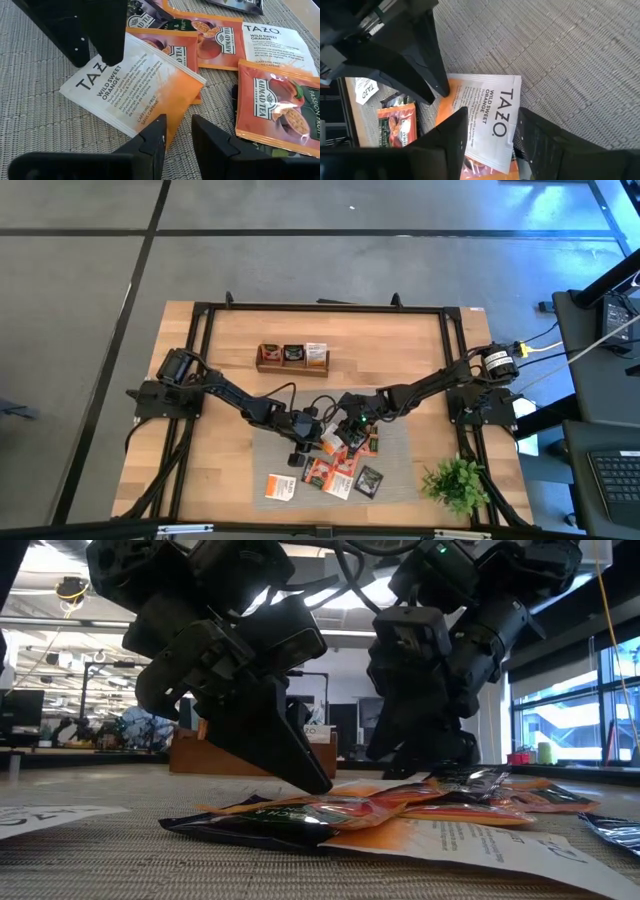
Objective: Pick & Place Tea
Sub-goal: Put the white orange tea bag into the right section of the wooden organizer
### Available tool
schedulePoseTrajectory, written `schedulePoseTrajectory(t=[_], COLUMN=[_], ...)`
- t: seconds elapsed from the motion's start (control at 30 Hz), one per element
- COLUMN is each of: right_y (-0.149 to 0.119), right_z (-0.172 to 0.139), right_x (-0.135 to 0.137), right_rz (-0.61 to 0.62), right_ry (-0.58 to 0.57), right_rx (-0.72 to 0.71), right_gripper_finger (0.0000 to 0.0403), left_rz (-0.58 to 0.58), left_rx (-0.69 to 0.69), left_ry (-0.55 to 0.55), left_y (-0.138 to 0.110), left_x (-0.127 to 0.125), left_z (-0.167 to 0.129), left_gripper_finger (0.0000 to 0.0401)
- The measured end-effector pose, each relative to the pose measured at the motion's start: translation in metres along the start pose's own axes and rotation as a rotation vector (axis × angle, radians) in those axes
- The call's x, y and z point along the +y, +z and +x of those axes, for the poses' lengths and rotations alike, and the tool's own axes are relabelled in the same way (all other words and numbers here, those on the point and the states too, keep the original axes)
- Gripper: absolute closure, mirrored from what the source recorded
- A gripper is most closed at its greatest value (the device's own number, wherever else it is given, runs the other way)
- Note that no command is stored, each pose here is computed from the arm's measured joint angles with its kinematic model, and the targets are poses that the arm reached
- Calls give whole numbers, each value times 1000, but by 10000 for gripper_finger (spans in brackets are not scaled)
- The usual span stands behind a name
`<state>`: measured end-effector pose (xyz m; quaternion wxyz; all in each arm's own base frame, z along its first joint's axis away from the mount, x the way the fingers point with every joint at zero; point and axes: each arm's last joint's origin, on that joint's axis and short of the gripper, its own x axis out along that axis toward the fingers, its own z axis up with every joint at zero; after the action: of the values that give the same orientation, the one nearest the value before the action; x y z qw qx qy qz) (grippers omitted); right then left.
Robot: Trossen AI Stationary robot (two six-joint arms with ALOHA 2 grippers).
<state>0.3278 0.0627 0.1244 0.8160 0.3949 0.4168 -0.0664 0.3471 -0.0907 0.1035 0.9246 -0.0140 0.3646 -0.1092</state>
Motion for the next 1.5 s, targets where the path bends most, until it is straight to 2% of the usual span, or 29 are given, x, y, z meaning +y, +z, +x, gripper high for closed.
schedulePoseTrajectory(t=[0.17,0.4,0.53,0.67,0.83,0.97,1.37,1.5], right_y=[0,4,3,0,-5,-6,6,8], right_z=[0,0,0,0,0,0,-1,-1], right_x=[1,8,7,5,2,1,13,13], right_rz=[3,-20,2,68,89,110,33,31], right_ry=[10,94,92,88,80,66,157,134], right_rx=[7,-17,-3,57,144,158,-24,-86], right_gripper_finger=[229,229,229,229,229,229,229,229], left_rz=[0,0,0,0,0,0,0,0], left_rx=[0,0,0,1,1,0,1,1], left_ry=[1,5,6,7,9,9,10,10], left_y=[0,0,0,0,0,0,0,0], left_x=[0,0,0,0,0,0,0,0], left_z=[0,0,0,0,0,0,0,0], left_gripper_finger=[313,313,313,313,313,313,313,313])
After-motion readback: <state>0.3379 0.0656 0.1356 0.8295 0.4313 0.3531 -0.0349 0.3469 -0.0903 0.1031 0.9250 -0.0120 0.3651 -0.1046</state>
